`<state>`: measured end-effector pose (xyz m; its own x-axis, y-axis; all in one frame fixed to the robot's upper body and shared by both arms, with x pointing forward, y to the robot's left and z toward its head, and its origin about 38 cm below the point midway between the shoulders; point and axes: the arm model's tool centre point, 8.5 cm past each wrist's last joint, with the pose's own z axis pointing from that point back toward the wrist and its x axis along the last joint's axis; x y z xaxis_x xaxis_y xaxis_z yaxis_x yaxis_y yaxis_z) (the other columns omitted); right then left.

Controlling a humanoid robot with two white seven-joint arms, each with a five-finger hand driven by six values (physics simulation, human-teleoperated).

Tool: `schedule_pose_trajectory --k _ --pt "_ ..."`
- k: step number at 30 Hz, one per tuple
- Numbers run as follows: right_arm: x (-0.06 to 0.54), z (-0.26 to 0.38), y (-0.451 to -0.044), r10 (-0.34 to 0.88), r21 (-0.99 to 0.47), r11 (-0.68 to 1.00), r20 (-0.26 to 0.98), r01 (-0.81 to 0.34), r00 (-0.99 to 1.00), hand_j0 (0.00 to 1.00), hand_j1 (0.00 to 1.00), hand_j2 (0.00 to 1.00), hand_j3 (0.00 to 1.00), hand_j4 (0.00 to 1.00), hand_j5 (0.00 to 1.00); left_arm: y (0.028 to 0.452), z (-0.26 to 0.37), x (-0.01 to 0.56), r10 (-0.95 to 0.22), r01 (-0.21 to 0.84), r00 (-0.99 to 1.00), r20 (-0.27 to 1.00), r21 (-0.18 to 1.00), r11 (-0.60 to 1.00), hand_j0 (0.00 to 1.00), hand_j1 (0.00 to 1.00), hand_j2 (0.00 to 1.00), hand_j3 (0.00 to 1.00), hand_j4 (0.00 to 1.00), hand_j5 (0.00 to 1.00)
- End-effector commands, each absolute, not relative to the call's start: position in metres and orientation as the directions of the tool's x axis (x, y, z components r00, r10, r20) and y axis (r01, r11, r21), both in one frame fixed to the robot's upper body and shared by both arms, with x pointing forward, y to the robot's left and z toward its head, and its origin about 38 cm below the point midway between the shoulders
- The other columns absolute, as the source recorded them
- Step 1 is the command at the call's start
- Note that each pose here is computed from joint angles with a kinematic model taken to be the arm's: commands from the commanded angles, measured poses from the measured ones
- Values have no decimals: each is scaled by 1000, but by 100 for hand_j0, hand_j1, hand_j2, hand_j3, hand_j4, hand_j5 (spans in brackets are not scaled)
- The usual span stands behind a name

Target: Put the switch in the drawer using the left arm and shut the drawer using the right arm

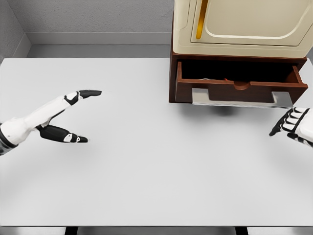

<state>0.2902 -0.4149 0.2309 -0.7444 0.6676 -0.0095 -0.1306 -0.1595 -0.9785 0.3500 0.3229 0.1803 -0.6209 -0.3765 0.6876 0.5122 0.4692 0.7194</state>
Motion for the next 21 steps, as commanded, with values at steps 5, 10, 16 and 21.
schedule_pose_trajectory --k 5,10,16,21 --pt "289 229 -414 672 -981 -140 3 -131 -741 60 60 60 60 60 60 362 172 352 -439 457 -552 709 697 552 100 100 100 100 100 100" --pt "289 228 -414 676 -984 -124 10 -127 -736 60 60 60 60 60 60 376 170 347 -454 412 -533 714 687 598 100 100 100 100 100 100" --pt "293 233 -412 681 -991 -94 5 -94 -732 60 60 60 60 60 60 383 171 349 -465 400 -524 713 689 605 100 100 100 100 100 100" --pt "293 231 -412 682 -992 -87 8 -93 -731 60 60 60 60 60 60 383 171 349 -467 399 -525 712 690 604 100 100 100 100 100 100"
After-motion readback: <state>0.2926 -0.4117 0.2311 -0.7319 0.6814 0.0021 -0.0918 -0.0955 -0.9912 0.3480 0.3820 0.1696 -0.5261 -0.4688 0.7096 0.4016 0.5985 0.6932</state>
